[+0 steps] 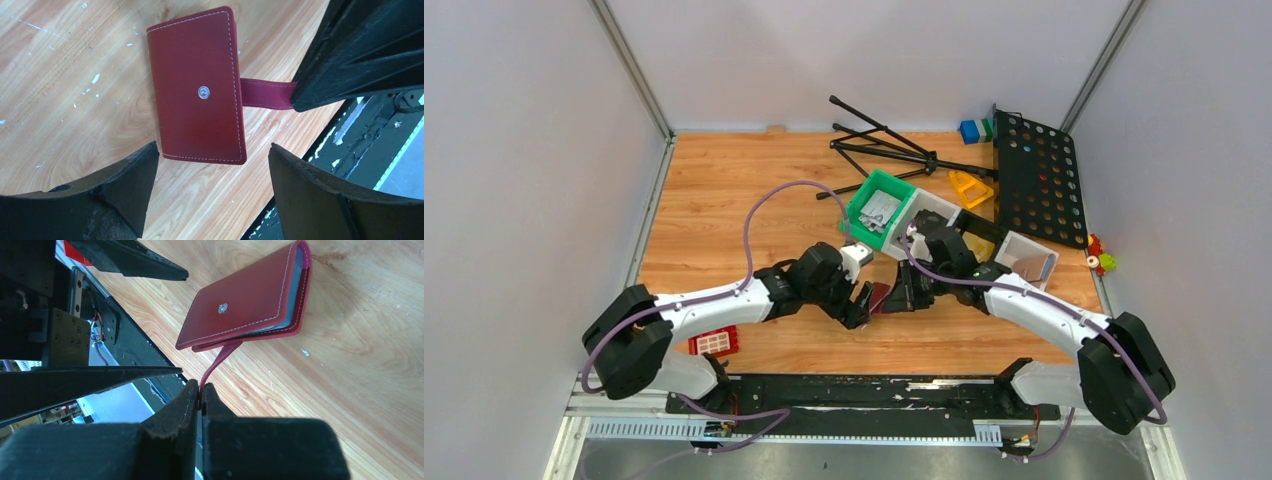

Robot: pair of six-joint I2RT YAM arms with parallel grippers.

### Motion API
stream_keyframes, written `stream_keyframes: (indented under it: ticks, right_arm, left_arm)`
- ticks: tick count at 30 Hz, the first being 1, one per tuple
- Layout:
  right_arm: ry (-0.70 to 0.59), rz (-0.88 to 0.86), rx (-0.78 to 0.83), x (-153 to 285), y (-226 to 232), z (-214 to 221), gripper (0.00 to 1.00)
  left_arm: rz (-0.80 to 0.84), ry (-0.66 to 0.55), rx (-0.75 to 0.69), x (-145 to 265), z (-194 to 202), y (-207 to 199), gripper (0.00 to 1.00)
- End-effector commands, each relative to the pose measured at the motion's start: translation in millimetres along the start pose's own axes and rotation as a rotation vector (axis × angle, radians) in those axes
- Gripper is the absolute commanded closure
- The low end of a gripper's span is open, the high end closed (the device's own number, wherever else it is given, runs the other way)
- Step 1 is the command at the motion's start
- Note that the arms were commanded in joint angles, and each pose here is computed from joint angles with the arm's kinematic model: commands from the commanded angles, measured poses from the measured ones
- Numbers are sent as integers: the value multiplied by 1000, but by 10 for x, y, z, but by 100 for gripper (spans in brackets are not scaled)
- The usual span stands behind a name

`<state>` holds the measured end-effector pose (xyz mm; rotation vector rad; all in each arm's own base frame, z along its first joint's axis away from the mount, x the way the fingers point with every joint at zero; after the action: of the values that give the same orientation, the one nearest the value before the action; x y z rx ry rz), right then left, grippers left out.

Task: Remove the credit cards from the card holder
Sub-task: Open the card holder at the center of the board.

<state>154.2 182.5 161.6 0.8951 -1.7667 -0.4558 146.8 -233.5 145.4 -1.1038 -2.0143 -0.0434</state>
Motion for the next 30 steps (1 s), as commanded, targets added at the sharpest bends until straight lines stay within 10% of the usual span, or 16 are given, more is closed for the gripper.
stream_keyframes:
  ticks: [1,9,30]
  right_arm:
    - [-50,-40,66,98,157,-119,100]
    - [-49,-37,70,113,172,-131,100]
    - [-60,91,75,165,105,-148,100]
  left_arm:
    - [-1,-36,-43,-18,-204,-31,15]
    - [-34,-34,-25,-49,-296,-24,48]
    - [-140,-9,225,105,-101,484,94]
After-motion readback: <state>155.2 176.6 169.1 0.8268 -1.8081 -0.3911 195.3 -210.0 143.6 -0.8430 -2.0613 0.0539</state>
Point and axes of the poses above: each gripper's point midway between its finger pads, its own x axis back along the fingers, its own y axis along the line the jaws close on, z = x × y, the point moved 10 cm from there along x, back along the fingers
